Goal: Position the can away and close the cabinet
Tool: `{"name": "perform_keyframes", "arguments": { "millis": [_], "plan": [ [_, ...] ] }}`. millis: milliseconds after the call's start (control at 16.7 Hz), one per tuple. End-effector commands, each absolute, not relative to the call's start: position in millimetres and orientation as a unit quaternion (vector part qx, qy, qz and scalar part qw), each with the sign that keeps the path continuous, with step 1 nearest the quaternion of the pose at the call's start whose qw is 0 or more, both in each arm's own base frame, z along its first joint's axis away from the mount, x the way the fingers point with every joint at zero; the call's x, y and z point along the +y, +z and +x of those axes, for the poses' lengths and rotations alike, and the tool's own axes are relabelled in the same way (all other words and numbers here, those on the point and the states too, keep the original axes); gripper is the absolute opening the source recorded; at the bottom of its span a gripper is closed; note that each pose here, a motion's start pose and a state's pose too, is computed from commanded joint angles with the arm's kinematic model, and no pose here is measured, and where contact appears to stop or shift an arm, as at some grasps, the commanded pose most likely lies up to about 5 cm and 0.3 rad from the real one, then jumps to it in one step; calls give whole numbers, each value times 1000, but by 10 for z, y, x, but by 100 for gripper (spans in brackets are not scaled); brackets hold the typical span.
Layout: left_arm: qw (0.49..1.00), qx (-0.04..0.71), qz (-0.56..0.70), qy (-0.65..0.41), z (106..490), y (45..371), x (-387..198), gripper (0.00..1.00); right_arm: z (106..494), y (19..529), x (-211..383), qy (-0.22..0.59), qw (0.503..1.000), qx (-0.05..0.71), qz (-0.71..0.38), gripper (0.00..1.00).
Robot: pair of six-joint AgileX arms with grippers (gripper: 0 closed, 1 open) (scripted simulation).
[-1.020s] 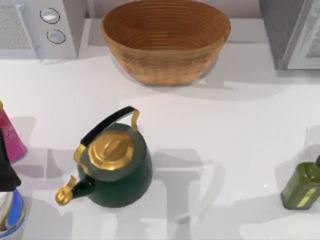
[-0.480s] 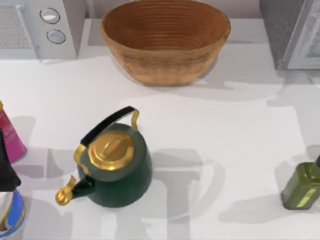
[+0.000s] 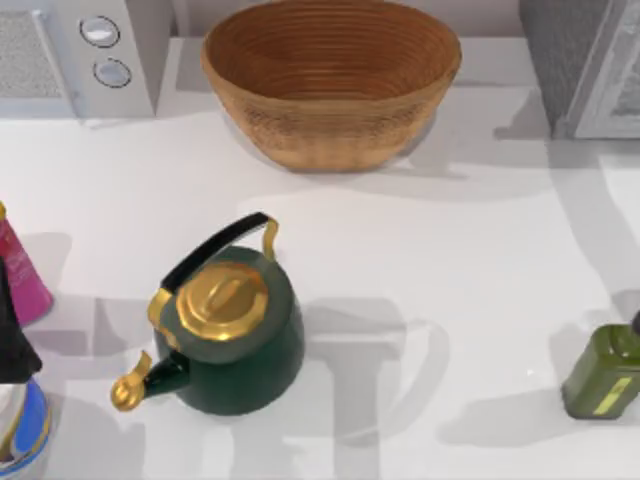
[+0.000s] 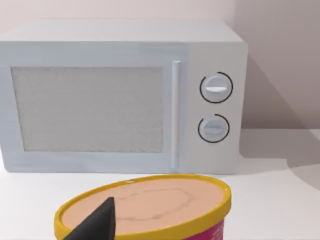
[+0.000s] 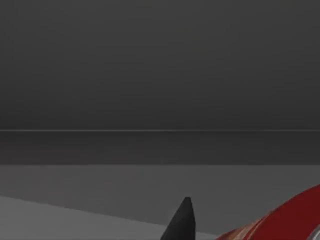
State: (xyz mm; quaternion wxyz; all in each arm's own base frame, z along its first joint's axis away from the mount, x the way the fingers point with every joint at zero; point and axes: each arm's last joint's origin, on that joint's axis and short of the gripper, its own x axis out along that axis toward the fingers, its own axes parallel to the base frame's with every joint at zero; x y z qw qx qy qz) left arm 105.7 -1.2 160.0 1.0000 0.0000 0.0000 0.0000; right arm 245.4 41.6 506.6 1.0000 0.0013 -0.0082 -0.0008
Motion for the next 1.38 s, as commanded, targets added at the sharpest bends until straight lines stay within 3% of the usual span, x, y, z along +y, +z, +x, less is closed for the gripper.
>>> {"name": "perform_keyframes", "arguments": {
  "millis": [600,1140,1380],
  "plan": [
    [1000,0,0,0,1057,1600,-12,100,2641,5106,477,0,1000,7,1,0],
    [1000,0,0,0,1057,1600,-12,100,3425,5533,545,14,1000,-25,3,0],
    [1000,0,0,0,1057,1600,-12,100,3846,5431,493,6,1000,-16,2,0]
  ]
}}
